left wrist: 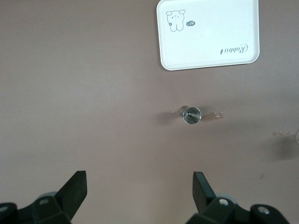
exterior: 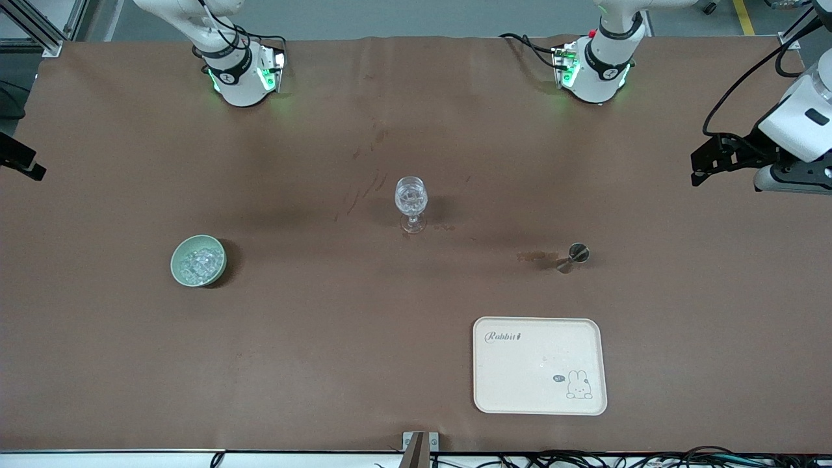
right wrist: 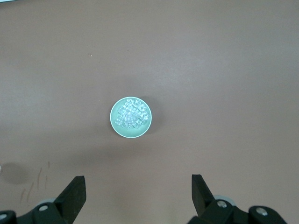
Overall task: Pour wine and add ice with both arms
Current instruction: 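Reach the left gripper to the silver jigger while the right gripper reaches the bowl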
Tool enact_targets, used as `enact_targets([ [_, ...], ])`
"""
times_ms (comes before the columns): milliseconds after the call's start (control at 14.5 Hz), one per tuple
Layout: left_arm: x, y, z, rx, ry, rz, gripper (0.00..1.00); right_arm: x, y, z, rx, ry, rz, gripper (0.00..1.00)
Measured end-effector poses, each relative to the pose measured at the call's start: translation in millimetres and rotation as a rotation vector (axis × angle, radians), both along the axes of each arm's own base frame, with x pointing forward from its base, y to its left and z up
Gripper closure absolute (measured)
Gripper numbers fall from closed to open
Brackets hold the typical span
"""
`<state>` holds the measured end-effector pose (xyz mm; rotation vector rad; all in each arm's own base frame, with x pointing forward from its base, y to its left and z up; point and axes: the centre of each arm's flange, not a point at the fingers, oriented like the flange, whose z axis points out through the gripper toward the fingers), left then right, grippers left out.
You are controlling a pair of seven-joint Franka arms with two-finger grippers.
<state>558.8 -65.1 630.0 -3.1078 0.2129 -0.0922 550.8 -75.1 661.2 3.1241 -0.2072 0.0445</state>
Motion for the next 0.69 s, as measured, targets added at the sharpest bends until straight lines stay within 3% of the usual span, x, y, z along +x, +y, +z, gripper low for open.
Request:
enact_targets([
  [413, 3, 0, 1, -0.001, -0.003, 0.001, 0.0, 0, 0, 0, 0.0, 0.001, 0.0, 0.0],
  [688, 27, 3, -43, -0.001, 0.067, 0.006, 0.0, 0, 0, 0, 0.0, 0.001, 0.0, 0.0],
])
